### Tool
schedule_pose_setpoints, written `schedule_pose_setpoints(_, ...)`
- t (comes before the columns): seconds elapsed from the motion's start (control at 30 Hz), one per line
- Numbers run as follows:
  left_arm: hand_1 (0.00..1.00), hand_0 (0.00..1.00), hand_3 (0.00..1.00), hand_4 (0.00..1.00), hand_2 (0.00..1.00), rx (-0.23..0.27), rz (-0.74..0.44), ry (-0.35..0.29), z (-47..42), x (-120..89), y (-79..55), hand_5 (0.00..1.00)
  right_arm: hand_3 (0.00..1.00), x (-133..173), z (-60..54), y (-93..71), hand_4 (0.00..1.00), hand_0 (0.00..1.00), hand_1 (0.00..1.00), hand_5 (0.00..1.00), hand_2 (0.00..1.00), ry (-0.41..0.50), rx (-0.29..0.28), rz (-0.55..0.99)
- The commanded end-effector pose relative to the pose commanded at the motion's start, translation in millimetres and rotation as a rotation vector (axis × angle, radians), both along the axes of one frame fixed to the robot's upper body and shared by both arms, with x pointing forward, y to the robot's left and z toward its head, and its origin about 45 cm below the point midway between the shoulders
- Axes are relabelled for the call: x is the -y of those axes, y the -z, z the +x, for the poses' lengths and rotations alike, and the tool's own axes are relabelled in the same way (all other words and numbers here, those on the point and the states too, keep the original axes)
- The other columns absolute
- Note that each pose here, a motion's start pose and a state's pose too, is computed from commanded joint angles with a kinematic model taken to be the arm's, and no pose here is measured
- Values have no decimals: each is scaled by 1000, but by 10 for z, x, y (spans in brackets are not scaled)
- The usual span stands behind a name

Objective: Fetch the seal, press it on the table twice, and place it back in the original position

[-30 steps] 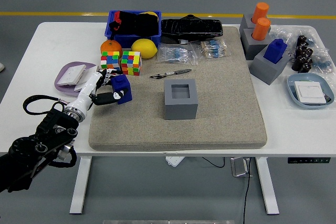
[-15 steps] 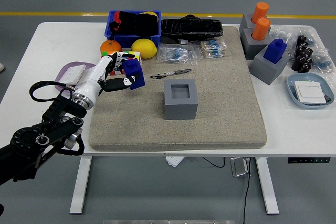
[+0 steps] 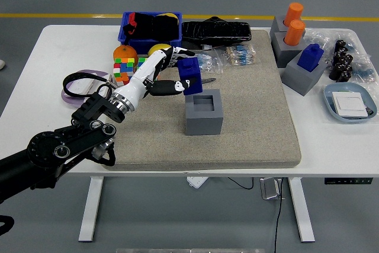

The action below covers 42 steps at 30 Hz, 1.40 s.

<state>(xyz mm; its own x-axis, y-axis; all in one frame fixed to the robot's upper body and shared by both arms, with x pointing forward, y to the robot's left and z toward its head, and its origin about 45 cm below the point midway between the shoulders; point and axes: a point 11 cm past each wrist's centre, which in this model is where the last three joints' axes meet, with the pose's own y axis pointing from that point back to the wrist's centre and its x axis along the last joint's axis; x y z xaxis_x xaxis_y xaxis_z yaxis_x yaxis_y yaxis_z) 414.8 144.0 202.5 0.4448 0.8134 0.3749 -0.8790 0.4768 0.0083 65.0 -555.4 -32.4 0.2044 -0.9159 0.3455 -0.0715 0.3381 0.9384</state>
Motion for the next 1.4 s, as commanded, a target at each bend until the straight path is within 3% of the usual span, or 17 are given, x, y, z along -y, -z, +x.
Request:
schedule_pose_setpoints(0.57, 542, 738, 726, 698, 511, -17, 69, 72, -49, 204, 126, 2, 757, 11, 14, -11, 869, 866, 785, 521, 786, -12, -4, -3)
schedule_pose_setpoints(1.13, 543, 739, 727, 699, 512, -23, 91, 87, -39, 305, 190, 2, 757, -15, -15, 12, 869, 866, 785, 521, 785, -6, -7, 4)
schedule_pose_setpoints(1.4, 543, 740, 725, 698, 512, -20, 120, 74, 11, 252, 218, 2, 757, -26, -6, 17, 869, 866, 785, 521, 785, -6, -5, 6)
